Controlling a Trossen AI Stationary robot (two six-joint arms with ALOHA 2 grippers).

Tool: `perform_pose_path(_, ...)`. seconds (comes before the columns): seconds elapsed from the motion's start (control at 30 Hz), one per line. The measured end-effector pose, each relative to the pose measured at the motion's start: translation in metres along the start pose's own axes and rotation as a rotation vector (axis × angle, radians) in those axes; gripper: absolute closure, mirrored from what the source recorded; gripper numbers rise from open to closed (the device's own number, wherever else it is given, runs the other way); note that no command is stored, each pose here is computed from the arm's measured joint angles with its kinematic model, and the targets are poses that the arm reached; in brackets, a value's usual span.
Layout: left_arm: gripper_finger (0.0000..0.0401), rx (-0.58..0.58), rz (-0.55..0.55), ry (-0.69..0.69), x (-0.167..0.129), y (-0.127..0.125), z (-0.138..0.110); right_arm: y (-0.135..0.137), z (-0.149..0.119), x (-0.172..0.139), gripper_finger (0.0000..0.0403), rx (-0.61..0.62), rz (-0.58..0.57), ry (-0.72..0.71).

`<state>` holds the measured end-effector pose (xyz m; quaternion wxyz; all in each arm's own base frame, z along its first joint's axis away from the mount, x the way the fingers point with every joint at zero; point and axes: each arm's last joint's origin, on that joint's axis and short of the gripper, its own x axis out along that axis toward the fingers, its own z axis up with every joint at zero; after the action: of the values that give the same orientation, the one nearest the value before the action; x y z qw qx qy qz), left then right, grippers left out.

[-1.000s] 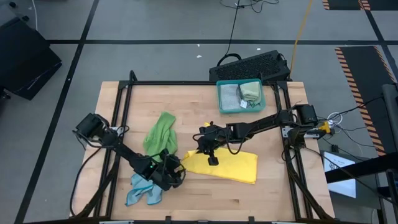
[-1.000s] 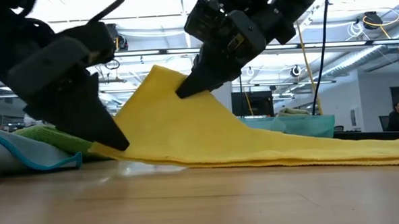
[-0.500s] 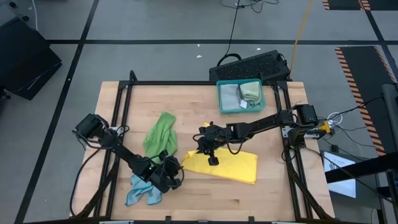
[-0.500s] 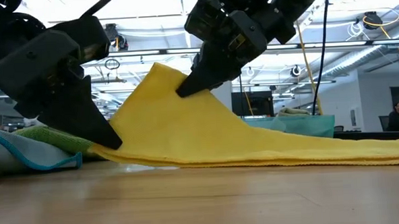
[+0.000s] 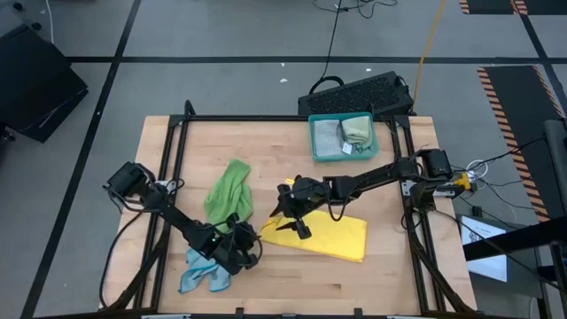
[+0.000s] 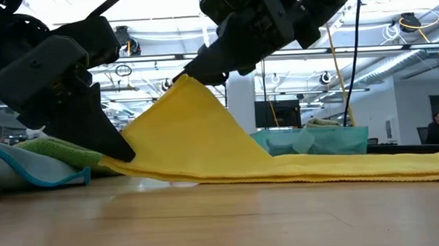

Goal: Fold microfiber towels
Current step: Fold the yellow microfiber cloth

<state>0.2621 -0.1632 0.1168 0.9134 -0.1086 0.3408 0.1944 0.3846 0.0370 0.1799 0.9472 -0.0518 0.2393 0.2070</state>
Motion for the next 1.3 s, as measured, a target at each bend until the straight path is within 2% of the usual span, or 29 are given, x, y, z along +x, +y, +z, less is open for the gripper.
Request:
perform_pose_path(0.47, 0.0394, 0.007, 0.0, 0.0, 0.0, 0.0, 0.0, -0.003, -0.014, 0.011, 0.0247, -0.093, -0.037, 0.053)
perform_pose_path(0.6, 0.0397, 0.007, 0.0, 0.0, 0.0, 0.0, 0.0, -0.003, -0.014, 0.011, 0.029, -0.099, -0.017, 0.043)
perform_pose_path(0.8, 0.0397, 0.02, -0.016, 0.002, -0.003, 0.0, 0.003, -0.003, -0.006, 0.006, 0.0376, -0.117, -0.025, 0.003)
perform_pose_path(0.87, 0.0397, 0.005, -0.057, -0.003, -0.012, -0.001, 0.011, 0.0, 0.003, 0.0, 0.0396, -0.117, -0.034, -0.021)
perform_pose_path(1.0, 0.0394, 0.002, -0.133, -0.071, -0.037, -0.005, 0.035, 0.021, 0.03, -0.017, 0.0394, -0.133, -0.105, -0.084)
perform_pose_path(1.17, 0.0396, 0.145, -0.159, -0.252, -0.08, -0.017, 0.079, 0.057, 0.064, -0.047, 0.0399, -0.129, -0.27, -0.162)
perform_pose_path(1.3, 0.0397, 0.256, -0.151, -0.315, -0.11, -0.025, 0.12, 0.091, 0.085, -0.077, 0.04, -0.12, -0.372, -0.213)
